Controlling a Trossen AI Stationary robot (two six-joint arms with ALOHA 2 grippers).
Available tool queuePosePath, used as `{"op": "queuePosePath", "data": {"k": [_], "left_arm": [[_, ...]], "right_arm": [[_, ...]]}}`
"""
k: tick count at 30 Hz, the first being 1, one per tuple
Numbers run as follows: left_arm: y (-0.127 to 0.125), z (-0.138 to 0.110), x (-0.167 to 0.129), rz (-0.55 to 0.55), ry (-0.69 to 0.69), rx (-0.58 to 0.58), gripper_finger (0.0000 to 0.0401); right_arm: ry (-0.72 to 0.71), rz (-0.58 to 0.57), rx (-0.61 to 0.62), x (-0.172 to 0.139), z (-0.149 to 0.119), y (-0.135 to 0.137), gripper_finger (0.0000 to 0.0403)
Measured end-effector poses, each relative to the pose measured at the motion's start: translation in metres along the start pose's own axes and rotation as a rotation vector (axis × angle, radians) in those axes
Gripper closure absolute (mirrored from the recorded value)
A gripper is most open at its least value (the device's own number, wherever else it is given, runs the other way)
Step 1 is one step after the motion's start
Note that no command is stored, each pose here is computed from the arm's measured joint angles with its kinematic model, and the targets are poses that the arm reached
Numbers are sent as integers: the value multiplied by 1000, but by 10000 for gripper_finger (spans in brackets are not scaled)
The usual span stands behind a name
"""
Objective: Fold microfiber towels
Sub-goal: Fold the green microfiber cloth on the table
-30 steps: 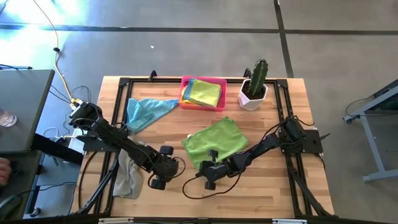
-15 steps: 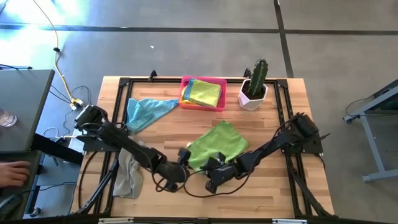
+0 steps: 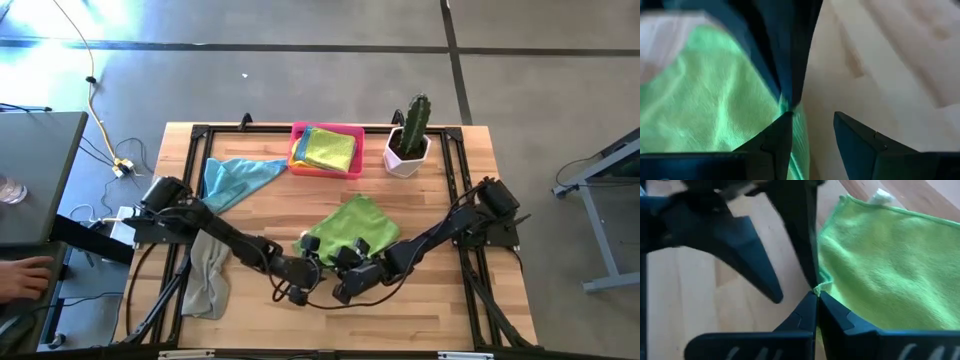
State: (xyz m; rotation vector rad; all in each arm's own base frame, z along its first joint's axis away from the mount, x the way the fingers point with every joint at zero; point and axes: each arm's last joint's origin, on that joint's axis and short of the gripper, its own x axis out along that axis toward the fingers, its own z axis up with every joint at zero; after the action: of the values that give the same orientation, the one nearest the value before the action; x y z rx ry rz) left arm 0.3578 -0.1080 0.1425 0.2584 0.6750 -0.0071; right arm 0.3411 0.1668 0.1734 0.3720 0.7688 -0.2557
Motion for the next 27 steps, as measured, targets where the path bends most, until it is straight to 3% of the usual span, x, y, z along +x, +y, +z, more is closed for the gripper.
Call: {"op": "queuePosePath", "data": {"k": [9, 19, 27], "left_arm": [[3, -24, 16, 42, 148, 9, 266], [4, -24, 16, 43, 147, 35, 266], [-2, -24, 14, 35, 150, 49, 266]], "right_arm": [[6, -2, -35, -21, -6, 7, 403], [76, -80, -5, -43, -27, 10, 403], [93, -60, -31, -50, -38, 18, 403]]}}
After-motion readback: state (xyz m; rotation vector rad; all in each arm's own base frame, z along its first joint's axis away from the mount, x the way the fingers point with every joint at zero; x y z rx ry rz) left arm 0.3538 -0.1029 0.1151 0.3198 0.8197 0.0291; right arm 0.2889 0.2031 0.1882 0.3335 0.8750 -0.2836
